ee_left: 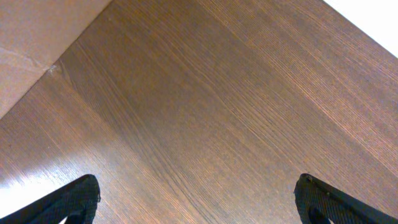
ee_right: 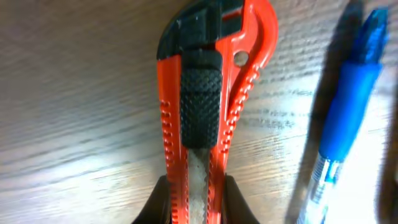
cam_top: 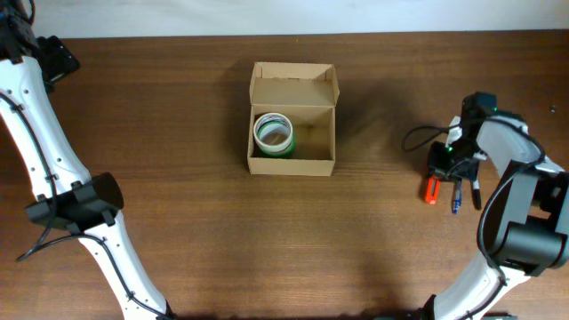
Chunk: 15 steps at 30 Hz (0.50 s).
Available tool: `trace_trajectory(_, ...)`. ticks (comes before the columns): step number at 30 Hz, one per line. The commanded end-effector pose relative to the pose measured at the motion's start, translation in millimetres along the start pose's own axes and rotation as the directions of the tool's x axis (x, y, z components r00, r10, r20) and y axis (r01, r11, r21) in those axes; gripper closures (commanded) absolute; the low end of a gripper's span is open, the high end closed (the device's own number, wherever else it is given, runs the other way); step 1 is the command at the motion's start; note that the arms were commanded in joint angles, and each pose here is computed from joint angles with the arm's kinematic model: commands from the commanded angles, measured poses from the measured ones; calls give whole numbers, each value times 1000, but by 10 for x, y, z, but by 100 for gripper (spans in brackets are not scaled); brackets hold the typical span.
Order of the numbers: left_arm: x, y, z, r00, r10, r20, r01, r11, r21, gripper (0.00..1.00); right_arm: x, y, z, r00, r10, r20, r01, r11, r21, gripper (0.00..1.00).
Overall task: Pack container
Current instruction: 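Carry the red box cutter into the box and release it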
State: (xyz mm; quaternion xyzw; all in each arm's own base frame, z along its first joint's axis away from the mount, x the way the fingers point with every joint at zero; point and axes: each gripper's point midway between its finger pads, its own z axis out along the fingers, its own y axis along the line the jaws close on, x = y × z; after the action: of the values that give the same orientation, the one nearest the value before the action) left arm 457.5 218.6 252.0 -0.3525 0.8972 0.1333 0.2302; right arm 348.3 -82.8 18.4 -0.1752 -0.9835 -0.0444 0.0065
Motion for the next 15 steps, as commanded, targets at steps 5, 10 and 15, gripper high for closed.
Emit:
trace_trajectory(5, -31, 57, -121, 1000, -1, 19, 1, 1000, 6, 0, -567, 392, -947, 980, -79, 182, 87, 995, -40, 95)
trace_trajectory(10, -31, 57, -121, 1000, 0, 19, 0, 1000, 6, 0, -714, 793, -1683, 928, -197, 315, 189, 980, 58, 96)
trace_trajectory(15, -31, 57, -121, 1000, -1, 19, 1, 1000, 6, 0, -536, 1547, -2246, 802, -438, 408, 425, 896, 126, 96)
